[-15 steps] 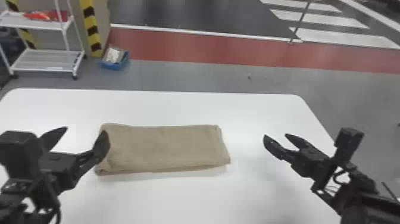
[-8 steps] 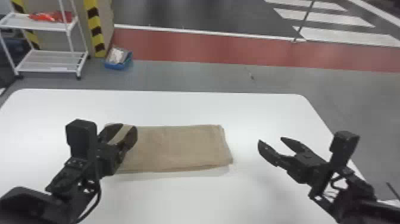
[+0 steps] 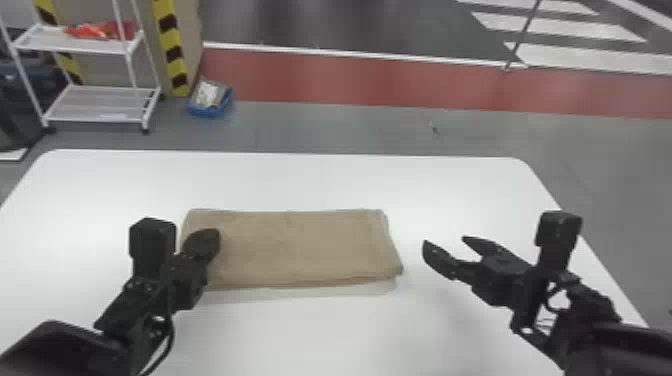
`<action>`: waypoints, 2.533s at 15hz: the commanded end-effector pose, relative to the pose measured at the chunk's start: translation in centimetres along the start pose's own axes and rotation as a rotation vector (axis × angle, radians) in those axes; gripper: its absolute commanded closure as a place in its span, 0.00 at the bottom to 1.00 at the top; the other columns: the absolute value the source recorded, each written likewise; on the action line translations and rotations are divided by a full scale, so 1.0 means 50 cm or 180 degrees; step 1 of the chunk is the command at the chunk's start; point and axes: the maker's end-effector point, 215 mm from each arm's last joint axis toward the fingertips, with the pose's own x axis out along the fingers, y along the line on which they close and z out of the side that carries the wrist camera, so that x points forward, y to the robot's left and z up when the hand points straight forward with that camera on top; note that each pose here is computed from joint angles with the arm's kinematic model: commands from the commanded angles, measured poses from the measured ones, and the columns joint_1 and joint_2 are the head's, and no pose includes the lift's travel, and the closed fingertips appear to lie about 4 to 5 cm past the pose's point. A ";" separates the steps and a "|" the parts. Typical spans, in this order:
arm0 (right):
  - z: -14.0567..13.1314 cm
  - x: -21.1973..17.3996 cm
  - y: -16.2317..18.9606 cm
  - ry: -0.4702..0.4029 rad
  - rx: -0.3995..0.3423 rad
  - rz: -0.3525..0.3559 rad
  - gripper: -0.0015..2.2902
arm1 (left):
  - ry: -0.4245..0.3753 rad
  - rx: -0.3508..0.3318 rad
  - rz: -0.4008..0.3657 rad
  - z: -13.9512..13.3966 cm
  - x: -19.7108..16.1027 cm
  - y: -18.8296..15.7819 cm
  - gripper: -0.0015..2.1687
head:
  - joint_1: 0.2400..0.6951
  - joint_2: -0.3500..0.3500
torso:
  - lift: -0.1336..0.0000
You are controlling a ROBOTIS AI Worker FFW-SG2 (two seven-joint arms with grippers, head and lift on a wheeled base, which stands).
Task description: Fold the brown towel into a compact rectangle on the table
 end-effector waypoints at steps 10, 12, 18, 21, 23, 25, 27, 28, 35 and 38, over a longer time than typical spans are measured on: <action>-0.048 0.094 0.043 0.0696 -0.0096 -0.0361 0.13 | 0.0045 0.0006 -0.0072 -0.017 0.001 -0.024 0.80 | 1.00 0.35 | 0.07; -0.059 0.116 0.038 0.0865 -0.0066 -0.0444 0.13 | 0.0043 0.0014 -0.0079 -0.016 0.002 -0.027 0.80 | 1.00 0.35 | 0.07; -0.071 0.160 0.055 0.0985 0.0004 -0.0352 0.13 | 0.0055 0.0031 -0.0084 -0.021 0.000 -0.027 0.80 | 1.00 0.38 | 0.07; -0.054 0.167 0.072 0.0939 0.0094 -0.0239 0.13 | 0.0063 0.0027 -0.0105 -0.023 0.000 -0.031 0.80 | 1.00 0.39 | 0.07; -0.046 0.167 0.087 0.0906 0.0120 -0.0180 0.13 | 0.0054 0.0028 -0.0106 -0.019 0.000 -0.031 0.80 | 1.00 0.40 | 0.07; -0.028 0.171 0.085 0.0895 0.0105 -0.0189 0.13 | 0.0059 0.0029 -0.0107 -0.019 0.000 -0.032 0.80 | 1.00 0.41 | 0.07; -0.031 0.181 0.081 0.0939 0.0116 -0.0206 0.13 | 0.0062 0.0026 -0.0111 -0.020 0.000 -0.030 0.80 | 1.00 0.41 | 0.07; -0.046 0.185 0.076 0.0990 0.0144 -0.0208 0.13 | 0.0060 0.0030 -0.0105 -0.019 0.001 -0.028 0.80 | 1.00 0.41 | 0.07; -0.053 0.200 0.103 0.1049 0.0161 -0.0068 0.21 | 0.0057 0.0041 -0.0110 -0.017 0.004 -0.027 0.80 | 1.00 0.42 | 0.07; -0.047 0.205 0.114 0.1039 0.0182 -0.0002 0.26 | 0.0061 0.0034 -0.0110 -0.018 0.006 -0.028 0.80 | 1.00 0.44 | 0.07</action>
